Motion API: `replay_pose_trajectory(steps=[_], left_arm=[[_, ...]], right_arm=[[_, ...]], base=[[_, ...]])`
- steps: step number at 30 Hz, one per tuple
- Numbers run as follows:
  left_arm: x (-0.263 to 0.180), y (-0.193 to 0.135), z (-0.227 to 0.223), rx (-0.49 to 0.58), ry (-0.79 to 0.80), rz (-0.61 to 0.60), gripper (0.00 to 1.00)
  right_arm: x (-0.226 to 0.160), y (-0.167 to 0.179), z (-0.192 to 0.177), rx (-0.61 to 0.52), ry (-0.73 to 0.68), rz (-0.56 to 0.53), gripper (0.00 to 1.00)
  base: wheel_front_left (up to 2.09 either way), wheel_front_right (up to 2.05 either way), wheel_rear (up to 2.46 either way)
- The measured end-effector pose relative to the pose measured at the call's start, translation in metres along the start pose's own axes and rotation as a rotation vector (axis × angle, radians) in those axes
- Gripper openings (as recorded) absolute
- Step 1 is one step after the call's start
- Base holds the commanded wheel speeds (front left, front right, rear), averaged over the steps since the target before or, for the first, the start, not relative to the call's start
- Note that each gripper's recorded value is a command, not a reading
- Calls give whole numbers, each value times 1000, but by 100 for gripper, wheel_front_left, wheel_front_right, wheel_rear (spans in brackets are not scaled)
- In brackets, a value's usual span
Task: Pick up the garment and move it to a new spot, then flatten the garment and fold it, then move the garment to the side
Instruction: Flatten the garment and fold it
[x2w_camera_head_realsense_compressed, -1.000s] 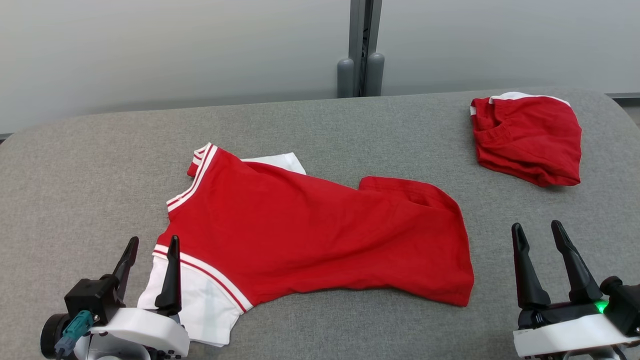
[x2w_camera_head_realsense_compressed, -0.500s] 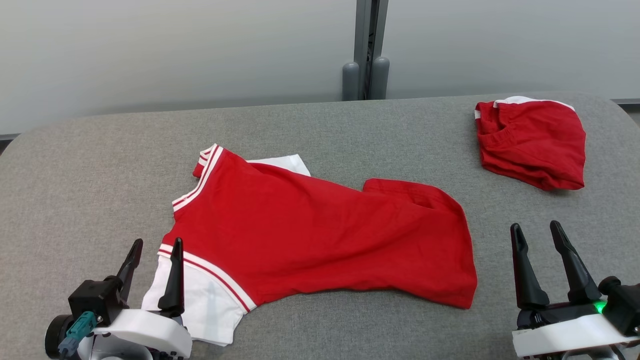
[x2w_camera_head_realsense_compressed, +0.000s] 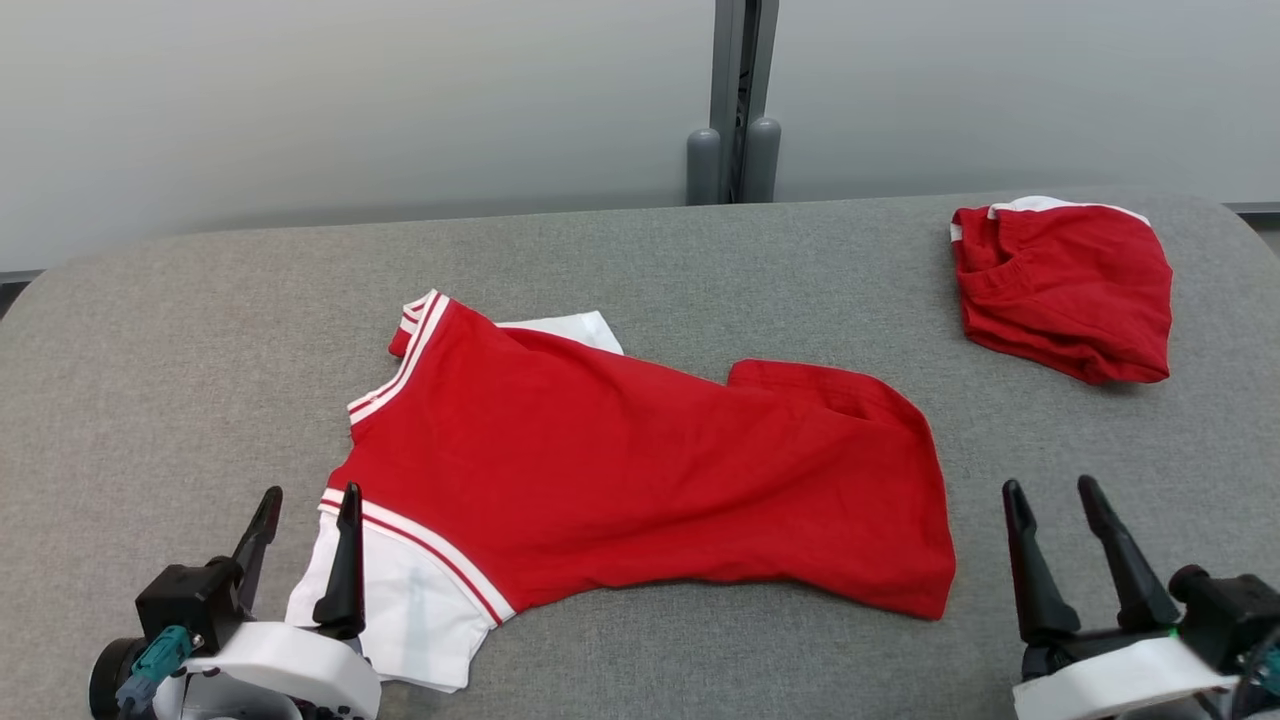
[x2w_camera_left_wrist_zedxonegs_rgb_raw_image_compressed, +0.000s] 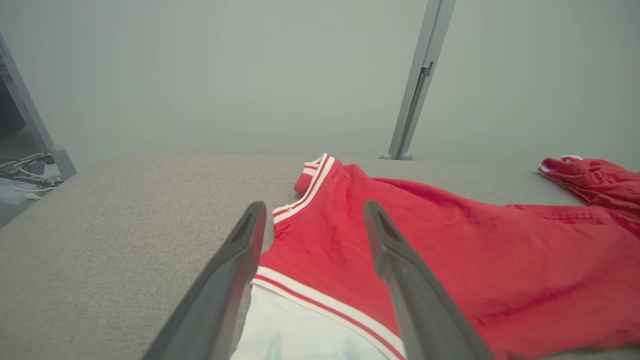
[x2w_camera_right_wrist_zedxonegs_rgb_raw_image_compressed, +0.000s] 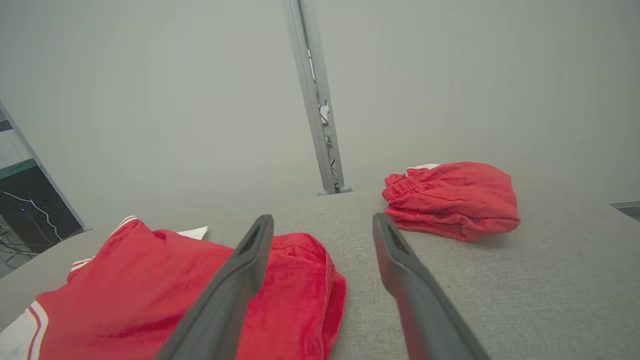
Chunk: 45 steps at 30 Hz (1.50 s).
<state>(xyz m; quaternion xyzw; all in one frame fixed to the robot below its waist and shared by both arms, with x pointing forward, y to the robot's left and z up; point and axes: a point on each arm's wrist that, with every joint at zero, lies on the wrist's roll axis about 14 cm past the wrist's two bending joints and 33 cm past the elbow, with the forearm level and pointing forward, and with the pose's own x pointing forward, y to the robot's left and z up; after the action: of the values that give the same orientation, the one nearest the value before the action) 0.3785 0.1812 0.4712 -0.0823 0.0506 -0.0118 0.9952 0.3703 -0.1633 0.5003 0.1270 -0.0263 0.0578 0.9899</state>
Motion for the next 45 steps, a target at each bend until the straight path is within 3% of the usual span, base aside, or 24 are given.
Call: replay_pose_trajectory(steps=[12, 28, 45], left_arm=[[-7, 15, -24, -19, 132, 44, 100], [-30, 38, -81, -22, 462, 106, 100], [-38, 53, -111, -73, 594, 162, 100]], right_arm=[[-30, 12, -93, 71, 476, 35, 100], [-34, 24, -118, 54, 626, 110, 100], [-21, 25, -129, 31, 642, 139, 100]], base=[[0, 0, 0], [0, 0, 0], [0, 0, 0]])
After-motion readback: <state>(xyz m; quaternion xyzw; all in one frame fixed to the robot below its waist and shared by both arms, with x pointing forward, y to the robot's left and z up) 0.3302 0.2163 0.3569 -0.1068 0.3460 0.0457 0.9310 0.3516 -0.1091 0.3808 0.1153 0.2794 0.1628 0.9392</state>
